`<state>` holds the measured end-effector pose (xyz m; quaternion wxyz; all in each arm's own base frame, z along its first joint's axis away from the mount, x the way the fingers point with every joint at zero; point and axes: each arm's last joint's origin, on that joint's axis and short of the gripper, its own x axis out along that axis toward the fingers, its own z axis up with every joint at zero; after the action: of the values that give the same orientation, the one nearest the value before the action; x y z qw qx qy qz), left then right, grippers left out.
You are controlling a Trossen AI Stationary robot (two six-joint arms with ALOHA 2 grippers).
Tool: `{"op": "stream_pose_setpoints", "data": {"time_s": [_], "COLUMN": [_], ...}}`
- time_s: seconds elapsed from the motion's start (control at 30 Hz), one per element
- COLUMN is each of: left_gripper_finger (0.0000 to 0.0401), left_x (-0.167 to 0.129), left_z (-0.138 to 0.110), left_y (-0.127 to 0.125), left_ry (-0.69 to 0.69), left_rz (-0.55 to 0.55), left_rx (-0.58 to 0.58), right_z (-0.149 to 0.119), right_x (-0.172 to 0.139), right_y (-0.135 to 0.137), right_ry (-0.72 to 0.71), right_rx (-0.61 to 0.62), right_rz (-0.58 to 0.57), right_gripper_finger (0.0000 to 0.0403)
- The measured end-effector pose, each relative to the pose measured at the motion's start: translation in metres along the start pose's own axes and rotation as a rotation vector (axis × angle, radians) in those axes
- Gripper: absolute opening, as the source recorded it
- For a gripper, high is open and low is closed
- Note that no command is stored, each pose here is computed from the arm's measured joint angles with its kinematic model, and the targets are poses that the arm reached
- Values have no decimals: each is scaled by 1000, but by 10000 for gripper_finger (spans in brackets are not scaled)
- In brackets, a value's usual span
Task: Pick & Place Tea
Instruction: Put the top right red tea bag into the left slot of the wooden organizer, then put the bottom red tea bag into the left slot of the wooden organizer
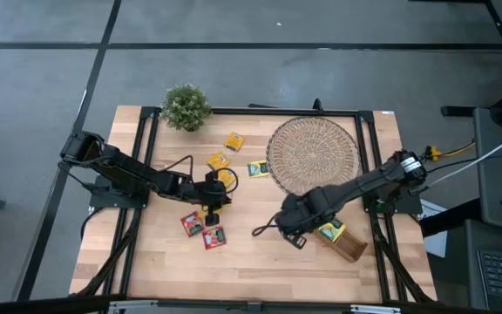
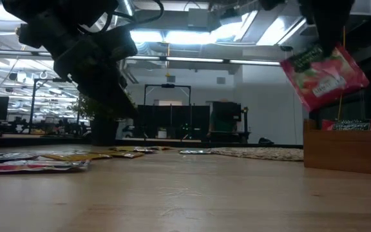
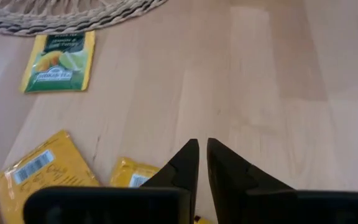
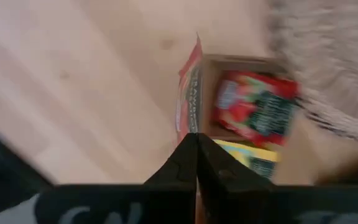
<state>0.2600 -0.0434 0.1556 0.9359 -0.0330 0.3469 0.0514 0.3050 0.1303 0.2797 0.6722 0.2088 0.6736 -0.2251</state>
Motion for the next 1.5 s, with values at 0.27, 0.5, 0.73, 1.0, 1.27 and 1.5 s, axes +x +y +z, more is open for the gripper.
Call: {"op": "stream_pose_setpoints", "data": {"time_s": [0.27, 0.5, 0.73, 1.0, 1.27, 1.5], "left_gripper_finger": [31, 27, 30, 31, 28, 29], "left_x": [0, 0, 0, 0, 0, 0], "left_z": [1, 2, 4, 4, 4, 4], "left_y": [-1, -1, 0, 0, 0, 0], "left_ry": [-13, -16, -33, -35, -38, -33], "left_rz": [-11, -8, -4, -3, 2, 3], "left_rx": [-2, -3, -6, -7, -7, -7], "right_z": [-29, -36, -39, -39, -39, -38], "right_x": [13, 38, 53, 57, 57, 57], "right_y": [-26, -40, -46, -47, -47, -48], "right_ry": [-56, -159, -179, -179, -194, -192], "right_rx": [171, 254, 302, 331, 357, 362], "right_rz": [-75, -16, -57, -58, -59, -65], "right_gripper_finger": [2, 5, 7, 9, 33, 103]}}
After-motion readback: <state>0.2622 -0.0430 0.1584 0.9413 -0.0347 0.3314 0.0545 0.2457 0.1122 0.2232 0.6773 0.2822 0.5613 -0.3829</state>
